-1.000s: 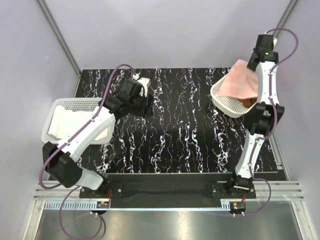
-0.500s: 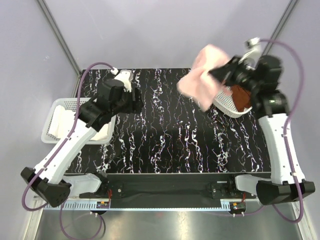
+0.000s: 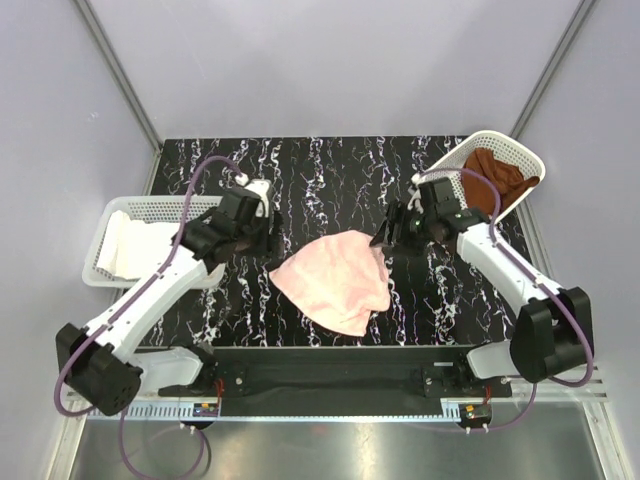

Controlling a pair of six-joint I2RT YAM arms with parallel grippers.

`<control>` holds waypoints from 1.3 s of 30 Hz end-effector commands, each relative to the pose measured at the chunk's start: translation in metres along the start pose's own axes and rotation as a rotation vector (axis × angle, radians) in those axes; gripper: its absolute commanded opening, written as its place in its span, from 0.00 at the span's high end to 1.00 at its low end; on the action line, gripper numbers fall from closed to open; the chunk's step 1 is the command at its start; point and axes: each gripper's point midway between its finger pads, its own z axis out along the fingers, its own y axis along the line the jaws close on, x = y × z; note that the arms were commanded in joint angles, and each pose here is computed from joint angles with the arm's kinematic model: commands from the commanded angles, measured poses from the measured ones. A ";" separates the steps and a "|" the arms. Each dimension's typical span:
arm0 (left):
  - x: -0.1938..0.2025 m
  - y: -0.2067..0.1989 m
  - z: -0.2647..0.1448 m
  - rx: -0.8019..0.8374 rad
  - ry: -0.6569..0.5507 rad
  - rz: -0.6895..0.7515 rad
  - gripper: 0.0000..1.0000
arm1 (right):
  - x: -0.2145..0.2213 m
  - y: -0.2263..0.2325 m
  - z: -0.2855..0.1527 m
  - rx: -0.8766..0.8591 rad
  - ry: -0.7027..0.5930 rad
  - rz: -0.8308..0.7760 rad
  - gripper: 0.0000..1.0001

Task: Fold and stack the towels
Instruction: Move the towel to the center of the board, then flatten out the crumpled towel

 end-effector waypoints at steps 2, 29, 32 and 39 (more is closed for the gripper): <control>0.015 -0.051 0.013 0.183 0.028 0.028 0.29 | -0.037 -0.013 -0.040 0.211 -0.183 -0.014 0.28; 0.089 -0.002 0.078 0.031 0.213 -0.271 0.35 | 0.124 0.044 0.018 0.060 0.068 -0.459 0.56; 0.079 -0.008 0.069 0.071 0.182 -0.268 0.35 | 0.147 0.047 0.026 0.070 0.077 -0.563 0.56; 0.057 0.003 0.050 0.062 0.122 -0.260 0.33 | 0.175 0.022 0.050 0.258 0.109 -0.777 0.55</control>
